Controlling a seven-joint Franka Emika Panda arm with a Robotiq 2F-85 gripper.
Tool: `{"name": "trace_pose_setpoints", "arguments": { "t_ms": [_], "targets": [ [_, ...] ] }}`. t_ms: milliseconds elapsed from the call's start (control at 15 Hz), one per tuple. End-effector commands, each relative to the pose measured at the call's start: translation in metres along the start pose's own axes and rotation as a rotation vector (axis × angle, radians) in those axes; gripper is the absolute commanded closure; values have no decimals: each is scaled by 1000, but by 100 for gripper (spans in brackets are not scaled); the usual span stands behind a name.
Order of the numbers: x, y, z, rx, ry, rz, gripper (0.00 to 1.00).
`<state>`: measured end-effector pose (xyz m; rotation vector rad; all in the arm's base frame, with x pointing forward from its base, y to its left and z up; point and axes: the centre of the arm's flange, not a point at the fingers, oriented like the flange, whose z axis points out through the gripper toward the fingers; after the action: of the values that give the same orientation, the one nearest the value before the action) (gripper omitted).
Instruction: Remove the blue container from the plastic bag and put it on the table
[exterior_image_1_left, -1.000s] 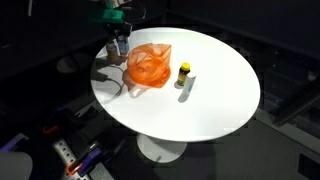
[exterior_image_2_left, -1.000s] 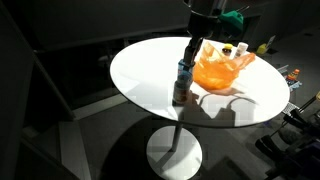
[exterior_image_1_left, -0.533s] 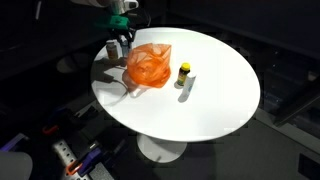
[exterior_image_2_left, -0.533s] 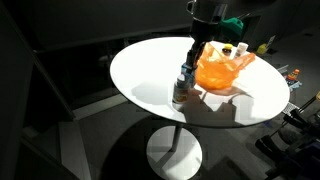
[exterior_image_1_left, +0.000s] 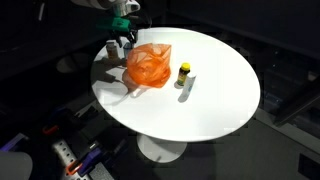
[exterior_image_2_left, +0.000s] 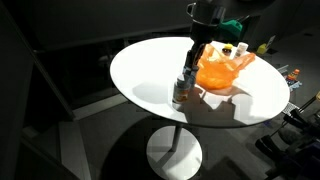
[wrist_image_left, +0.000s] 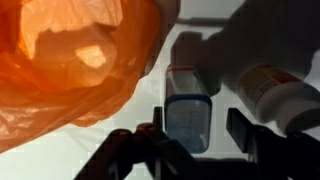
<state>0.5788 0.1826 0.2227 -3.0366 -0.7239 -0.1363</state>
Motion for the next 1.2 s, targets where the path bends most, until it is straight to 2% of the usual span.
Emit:
{"name": "trace_pose_setpoints", "arguments": {
  "t_ms": [0, 333, 667, 933, 1133],
  "targets": [
    [4, 3, -9, 2, -18, -5, 1],
    [-6, 11, -19, -38, -43, 60, 0],
    [-18, 38, -49, -75, -46, 182, 0],
    [-32, 56, -73, -75, -56, 273, 0],
    [-48, 63, -84, -61, -93, 341, 0]
  ]
}}
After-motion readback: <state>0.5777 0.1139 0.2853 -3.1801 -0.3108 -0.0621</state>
